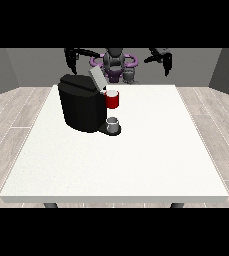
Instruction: Insert the coffee pod into the coffee machine and close the lid
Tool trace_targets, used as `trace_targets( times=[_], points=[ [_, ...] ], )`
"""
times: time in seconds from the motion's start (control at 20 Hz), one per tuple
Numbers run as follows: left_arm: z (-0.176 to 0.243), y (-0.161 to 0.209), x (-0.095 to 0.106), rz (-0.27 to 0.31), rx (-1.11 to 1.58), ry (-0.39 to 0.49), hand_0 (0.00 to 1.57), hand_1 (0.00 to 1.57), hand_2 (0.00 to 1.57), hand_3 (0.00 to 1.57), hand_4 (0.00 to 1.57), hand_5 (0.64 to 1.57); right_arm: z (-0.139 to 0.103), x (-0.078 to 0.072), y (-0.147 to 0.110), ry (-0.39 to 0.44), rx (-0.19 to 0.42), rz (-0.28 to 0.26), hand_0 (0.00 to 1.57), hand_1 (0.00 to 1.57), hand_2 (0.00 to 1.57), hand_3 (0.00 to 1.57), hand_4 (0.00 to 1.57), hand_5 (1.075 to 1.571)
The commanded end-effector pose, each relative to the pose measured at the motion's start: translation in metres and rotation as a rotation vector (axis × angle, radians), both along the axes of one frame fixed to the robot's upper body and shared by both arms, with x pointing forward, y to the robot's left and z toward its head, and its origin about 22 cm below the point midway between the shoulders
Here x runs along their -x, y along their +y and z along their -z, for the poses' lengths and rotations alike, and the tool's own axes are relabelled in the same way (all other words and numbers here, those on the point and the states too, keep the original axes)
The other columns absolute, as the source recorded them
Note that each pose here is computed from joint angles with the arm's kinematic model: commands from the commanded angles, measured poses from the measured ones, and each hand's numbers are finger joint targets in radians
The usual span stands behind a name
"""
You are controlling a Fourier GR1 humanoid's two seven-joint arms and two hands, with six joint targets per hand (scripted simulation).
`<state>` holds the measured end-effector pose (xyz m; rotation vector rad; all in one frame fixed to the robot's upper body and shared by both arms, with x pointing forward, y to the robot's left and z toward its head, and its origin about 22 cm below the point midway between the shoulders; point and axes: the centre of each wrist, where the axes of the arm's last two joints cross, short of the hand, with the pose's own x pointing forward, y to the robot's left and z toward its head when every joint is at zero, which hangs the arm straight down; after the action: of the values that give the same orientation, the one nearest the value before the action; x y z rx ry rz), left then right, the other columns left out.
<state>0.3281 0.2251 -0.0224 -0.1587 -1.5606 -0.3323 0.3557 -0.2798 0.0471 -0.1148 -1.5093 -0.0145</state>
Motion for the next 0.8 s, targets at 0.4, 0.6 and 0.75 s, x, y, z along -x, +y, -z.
trace_targets(
  times=[0.4, 0.6, 0.75],
  points=[
    [-0.044, 0.016, 0.013, -0.045, -0.008, -0.116, 0.00, 0.00, 0.00, 0.00, 0.36, 1.571, -0.015, -0.026, 0.047, -0.040, 0.013, -0.115, 0.00, 0.00, 0.00, 0.00, 0.00, 1.571],
    [-0.038, 0.016, 0.025, -0.089, -0.015, -0.124, 0.00, 0.00, 0.00, 0.00, 0.38, 1.571, -0.025, -0.033, 0.049, -0.035, 0.039, -0.161, 0.00, 0.00, 0.00, 0.00, 0.00, 1.571],
    [-0.045, 0.034, 0.022, -0.108, 0.001, -0.155, 0.00, 0.00, 0.00, 0.00, 0.34, 1.571, -0.039, -0.042, 0.050, -0.061, 0.054, -0.182, 0.00, 0.00, 0.00, 0.00, 0.00, 1.571]
  ],
)
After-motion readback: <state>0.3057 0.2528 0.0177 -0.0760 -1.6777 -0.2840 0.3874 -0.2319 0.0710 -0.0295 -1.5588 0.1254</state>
